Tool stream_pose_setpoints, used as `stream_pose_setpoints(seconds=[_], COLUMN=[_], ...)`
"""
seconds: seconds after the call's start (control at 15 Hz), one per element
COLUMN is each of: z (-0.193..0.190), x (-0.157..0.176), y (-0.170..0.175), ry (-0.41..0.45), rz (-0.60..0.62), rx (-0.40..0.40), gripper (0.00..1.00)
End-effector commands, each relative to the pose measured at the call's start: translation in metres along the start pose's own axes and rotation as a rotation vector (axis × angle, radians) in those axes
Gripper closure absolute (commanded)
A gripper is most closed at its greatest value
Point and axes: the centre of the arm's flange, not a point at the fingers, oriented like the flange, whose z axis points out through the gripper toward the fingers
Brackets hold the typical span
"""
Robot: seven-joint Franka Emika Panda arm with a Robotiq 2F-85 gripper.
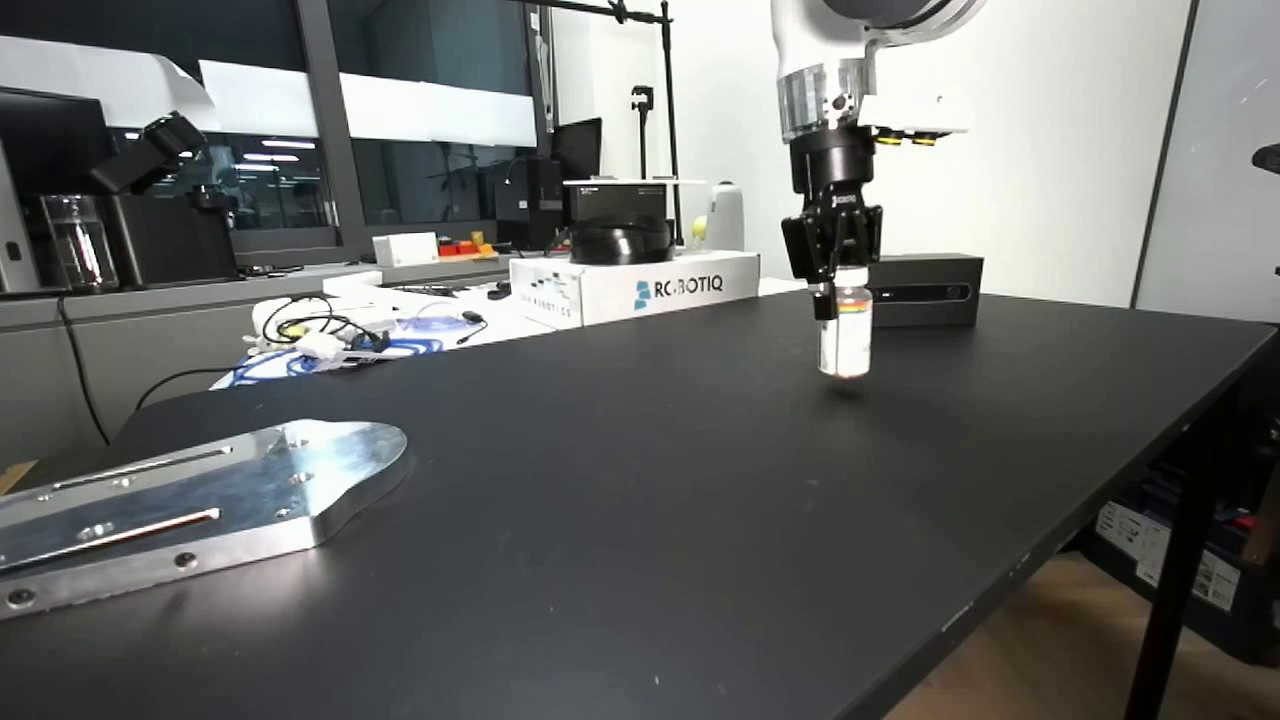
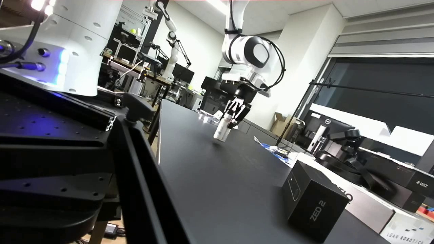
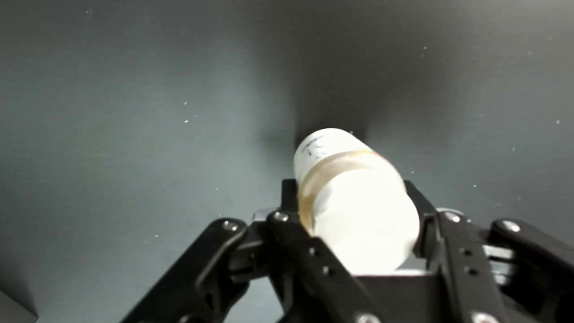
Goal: Put the bottle in the middle of the table
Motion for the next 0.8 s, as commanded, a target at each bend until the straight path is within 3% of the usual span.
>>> stream_pose_setpoints(seconds=[0.0,0.07,0.13,0.4,0.73], z=[0.004,0.006,0.005,-0.008,-0.053], x=[-0.016,-0.017,-0.018,-0.023,-0.045], y=[-0.004,-0.004,-0.005,-0.008,-0.020], ry=[0.010,0.007,0.005,0.013,0.065], rz=[-0.015,-0.018,-0.015,-0.027,-0.077], rx=[-0.028,-0.029,-0.029,-0.019,0.008], gripper=[0.69,0.69,0.23,0.00,0.00])
